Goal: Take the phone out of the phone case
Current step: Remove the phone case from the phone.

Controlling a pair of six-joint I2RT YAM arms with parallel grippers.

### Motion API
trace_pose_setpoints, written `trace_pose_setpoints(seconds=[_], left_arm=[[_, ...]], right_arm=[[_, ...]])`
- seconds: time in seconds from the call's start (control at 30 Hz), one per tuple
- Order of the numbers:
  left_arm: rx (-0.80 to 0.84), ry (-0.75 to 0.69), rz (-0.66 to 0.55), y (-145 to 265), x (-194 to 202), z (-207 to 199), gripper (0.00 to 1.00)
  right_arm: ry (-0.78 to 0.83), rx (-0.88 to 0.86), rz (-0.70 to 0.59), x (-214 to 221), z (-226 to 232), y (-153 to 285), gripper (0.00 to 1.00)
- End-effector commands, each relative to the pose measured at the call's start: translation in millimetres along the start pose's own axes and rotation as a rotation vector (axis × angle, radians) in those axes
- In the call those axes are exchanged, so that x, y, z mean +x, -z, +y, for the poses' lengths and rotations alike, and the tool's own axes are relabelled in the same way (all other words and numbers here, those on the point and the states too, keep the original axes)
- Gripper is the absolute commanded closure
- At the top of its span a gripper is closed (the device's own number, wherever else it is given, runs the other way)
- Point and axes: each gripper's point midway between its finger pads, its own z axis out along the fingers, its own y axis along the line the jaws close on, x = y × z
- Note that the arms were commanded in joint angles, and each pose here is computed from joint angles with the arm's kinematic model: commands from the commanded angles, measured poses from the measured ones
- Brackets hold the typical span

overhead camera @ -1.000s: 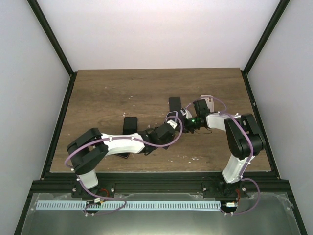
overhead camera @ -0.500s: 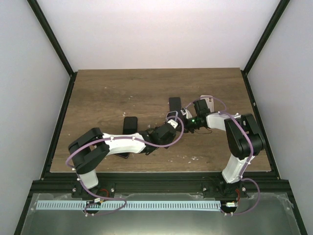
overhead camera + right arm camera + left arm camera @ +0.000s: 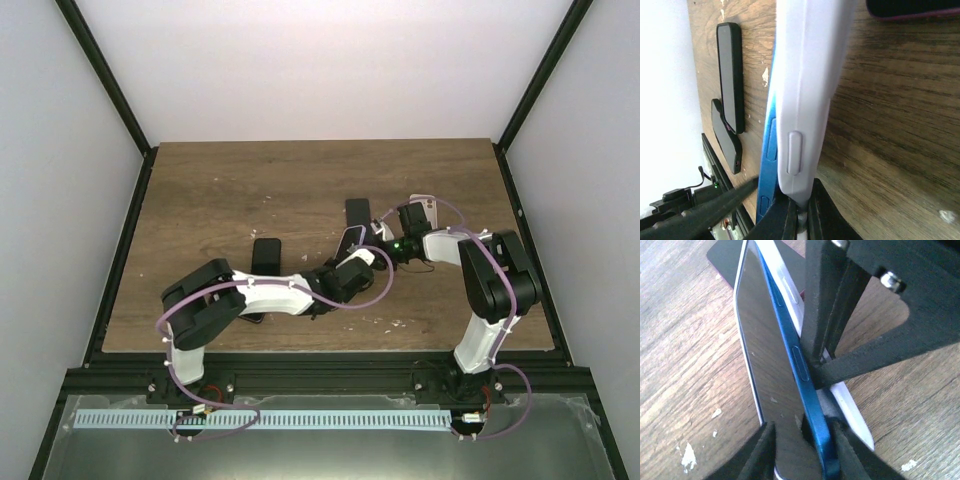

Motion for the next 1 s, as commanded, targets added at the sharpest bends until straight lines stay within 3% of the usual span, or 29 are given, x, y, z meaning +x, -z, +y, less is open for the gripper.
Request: trace_pose_setpoints(seconds=[0.0, 0.1, 0.23, 0.6, 0.8, 0.97], left_arm=[[-0.128, -0.069, 0.007, -3.4, 2.2, 21.9, 0.75], [-0.139, -0.058, -0.008, 2.7, -2.0, 26.9, 0.9], [-0.137, -0.021, -0.037, 14.1, -10.3, 33.4, 1.0], [-0.068, 0.241, -0.14, 51.0, -47.4, 66.8, 1.0], [-0.014, 0.378, -0.147, 60.2, -48.8, 90.1, 1.0], [0.072, 0.404, -0.193, 73.5, -59.0, 86.6, 1.0]], right_arm=[[0.047, -0.129, 0.034, -1.3, 32.3, 3.7, 0.99], [0.058, -0.124, 0.027, -2.3, 33.3, 5.0, 0.99], [0.097, -0.089, -0.008, -7.5, 34.2, 9.3, 0.99], [0.22, 0.269, -0.194, -44.1, -1.2, 33.9, 0.99], [0.26, 0.349, -0.254, -58.7, 1.0, 49.3, 0.99], [0.261, 0.436, -0.354, -73.4, -0.5, 68.8, 0.99]])
